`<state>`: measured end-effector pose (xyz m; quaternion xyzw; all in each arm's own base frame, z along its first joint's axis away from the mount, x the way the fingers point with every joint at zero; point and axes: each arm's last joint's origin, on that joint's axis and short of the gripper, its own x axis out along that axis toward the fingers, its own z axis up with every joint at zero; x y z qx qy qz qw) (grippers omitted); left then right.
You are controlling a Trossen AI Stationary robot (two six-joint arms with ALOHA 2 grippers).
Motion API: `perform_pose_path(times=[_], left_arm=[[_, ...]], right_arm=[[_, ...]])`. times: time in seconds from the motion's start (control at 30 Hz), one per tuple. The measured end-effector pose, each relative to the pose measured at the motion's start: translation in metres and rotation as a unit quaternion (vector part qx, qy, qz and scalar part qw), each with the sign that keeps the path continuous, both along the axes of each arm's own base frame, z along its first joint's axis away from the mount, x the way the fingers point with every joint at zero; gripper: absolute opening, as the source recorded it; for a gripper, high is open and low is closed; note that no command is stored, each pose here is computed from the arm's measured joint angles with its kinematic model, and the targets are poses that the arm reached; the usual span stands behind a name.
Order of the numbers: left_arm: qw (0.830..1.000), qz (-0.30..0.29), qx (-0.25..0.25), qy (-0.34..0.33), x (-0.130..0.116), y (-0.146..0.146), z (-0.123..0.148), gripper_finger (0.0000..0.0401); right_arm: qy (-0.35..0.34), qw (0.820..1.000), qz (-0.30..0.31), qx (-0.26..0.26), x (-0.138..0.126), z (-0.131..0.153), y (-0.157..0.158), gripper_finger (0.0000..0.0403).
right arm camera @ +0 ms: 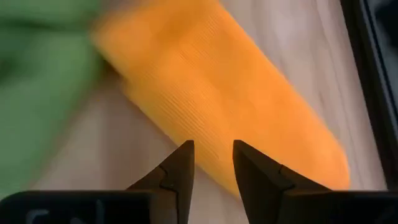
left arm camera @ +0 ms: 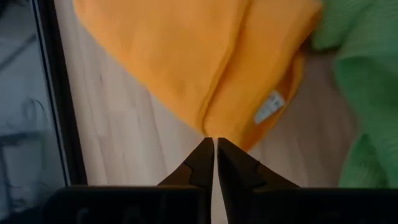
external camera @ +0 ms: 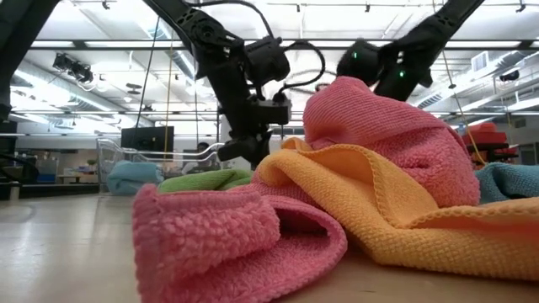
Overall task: Fold microfiber towels
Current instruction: Fold the top orange microfiber towel
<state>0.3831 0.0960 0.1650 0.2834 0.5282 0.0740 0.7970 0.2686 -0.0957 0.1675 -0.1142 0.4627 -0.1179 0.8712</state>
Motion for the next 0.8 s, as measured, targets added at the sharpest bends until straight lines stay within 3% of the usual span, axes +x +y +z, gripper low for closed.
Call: perform_pose_path(times=[0.17,0.47,0.63,0.8], left_arm=[[0.998,0.021,-0.053,-0.019,-0.006,0.007,-0.009,0.0024],[0.997,0.020,-0.058,-0.045,-0.020,-0.009,-0.021,0.0014],[0.996,0.023,-0.059,-0.068,-0.037,-0.016,-0.011,0.0021],[0.992,0.036,-0.062,-0.103,-0.054,-0.019,0.003,0.0011]], right_arm=[[0.010,0.996,0.084,-0.037,0.014,-0.005,0.029,0.0156],[0.054,0.980,0.103,-0.162,0.034,-0.035,0.044,0.0227],[0.058,0.970,0.114,-0.205,0.042,-0.045,0.041,0.0214],[0.052,0.965,0.131,-0.220,0.046,-0.049,0.039,0.0167]])
